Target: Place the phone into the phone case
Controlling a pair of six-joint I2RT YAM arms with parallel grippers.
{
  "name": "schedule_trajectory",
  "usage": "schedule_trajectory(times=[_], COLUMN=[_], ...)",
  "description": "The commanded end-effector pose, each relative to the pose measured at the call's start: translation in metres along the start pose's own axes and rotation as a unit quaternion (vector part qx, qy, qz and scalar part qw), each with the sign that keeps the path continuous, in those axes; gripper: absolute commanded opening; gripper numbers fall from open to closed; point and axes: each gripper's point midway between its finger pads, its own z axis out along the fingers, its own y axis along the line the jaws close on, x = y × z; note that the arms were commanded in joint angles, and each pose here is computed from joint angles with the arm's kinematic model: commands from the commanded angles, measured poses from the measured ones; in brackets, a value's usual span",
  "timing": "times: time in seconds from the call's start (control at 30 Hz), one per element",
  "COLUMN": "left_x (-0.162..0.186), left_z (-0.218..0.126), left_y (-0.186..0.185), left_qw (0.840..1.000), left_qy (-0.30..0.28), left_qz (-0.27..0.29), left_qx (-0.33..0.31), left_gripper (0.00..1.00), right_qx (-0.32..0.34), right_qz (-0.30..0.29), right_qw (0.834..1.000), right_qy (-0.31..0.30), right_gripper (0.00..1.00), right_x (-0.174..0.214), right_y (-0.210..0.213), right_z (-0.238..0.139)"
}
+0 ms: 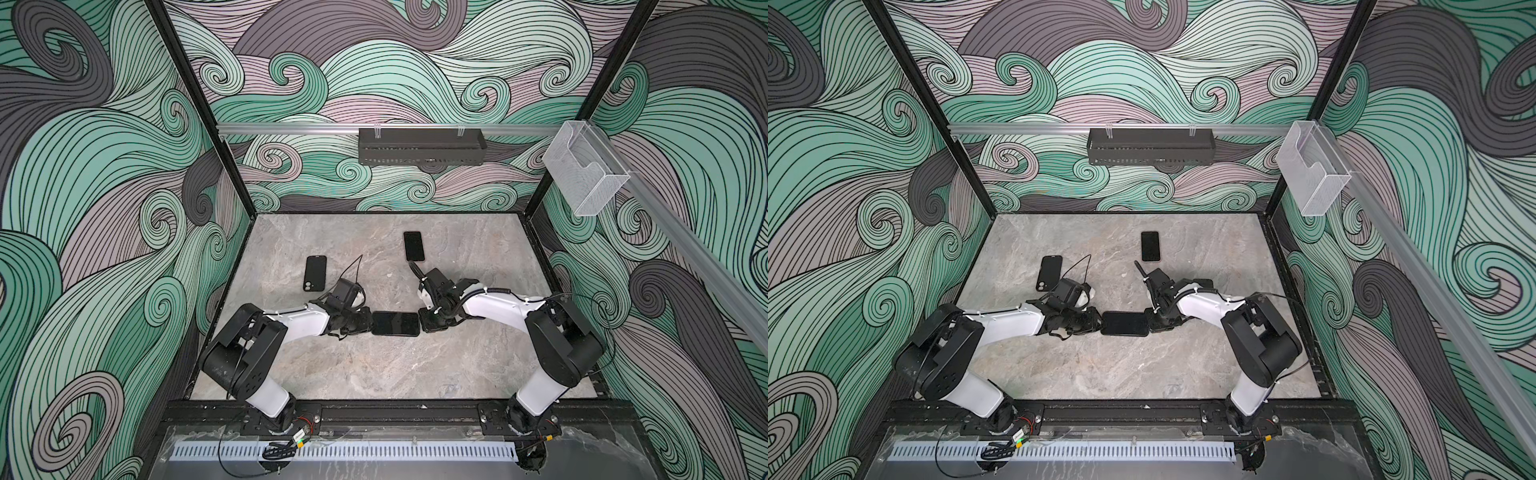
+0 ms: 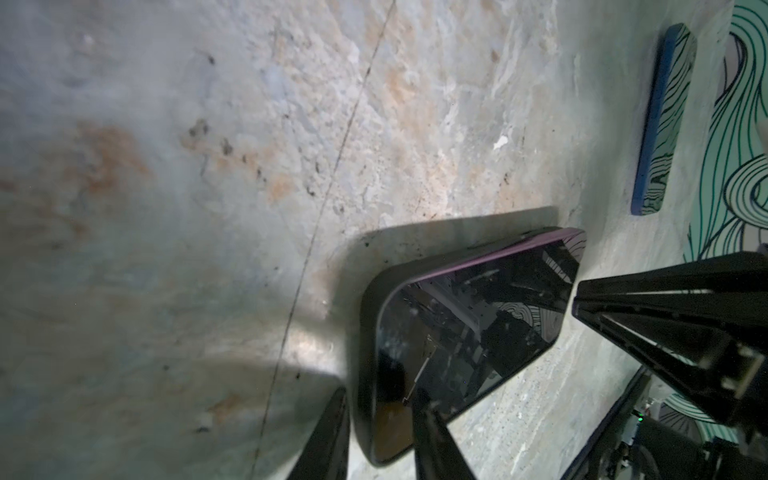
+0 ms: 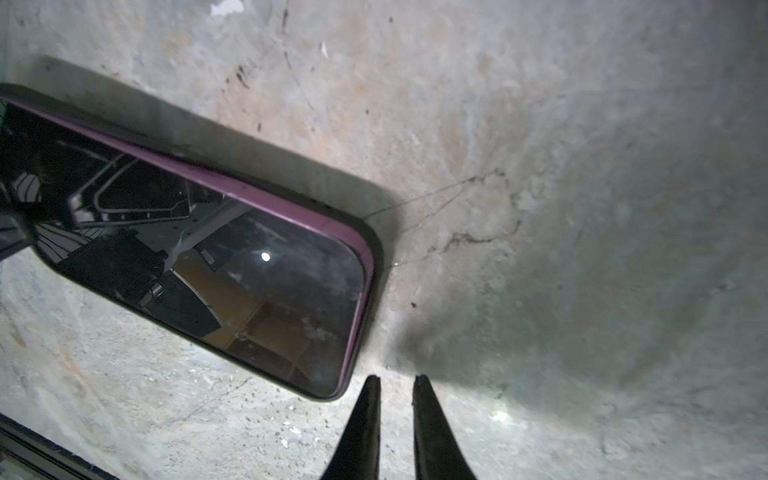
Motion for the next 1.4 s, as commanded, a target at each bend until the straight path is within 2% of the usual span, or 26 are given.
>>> schedule_trajectory(times=[0.0,0.2,0.43,0.77,1.37], left_x=[-0.008,-0.022,-0.037,-0.042,-0.028], left_z=[-0.010,-0.018,-0.017,-0.013,0.004], left_y=[-0.003,-0.011,-0.017,0.001,0.003], left_qw=[1.000,0.999,0.999,0.998,0.999], left_qy=[-0.010,-0.030,-0.033,-0.030,0.008], left_qz=[0.004,0.013,0.016,-0.009,-0.008], left_qx=[-0.016,-0.013,-0.011,-0.054,-0.034], left_gripper=[0.37,0.40,0.38,0.33,0.21], right_qx=[-0.006,-0.071,-0.109,-0.113,-0.128], right_qz=[-0.015,-0.021,0.004,0.023,0.032], right_qw=[1.000,0.996,0.993,0.993,0.991], right_qy=[-0.021,-0.044,-0.052,-0.024,0.021], right_gripper=[0.21,0.23,0.23,0.21,0.12], right_x=[-0.008,-0.026,-0.045,-0.048,-0.036], right_y=[0.004,0.023,0.022,0.015,0.013], right_z=[-0.020,-0.040,-0.035,-0.008,0.017])
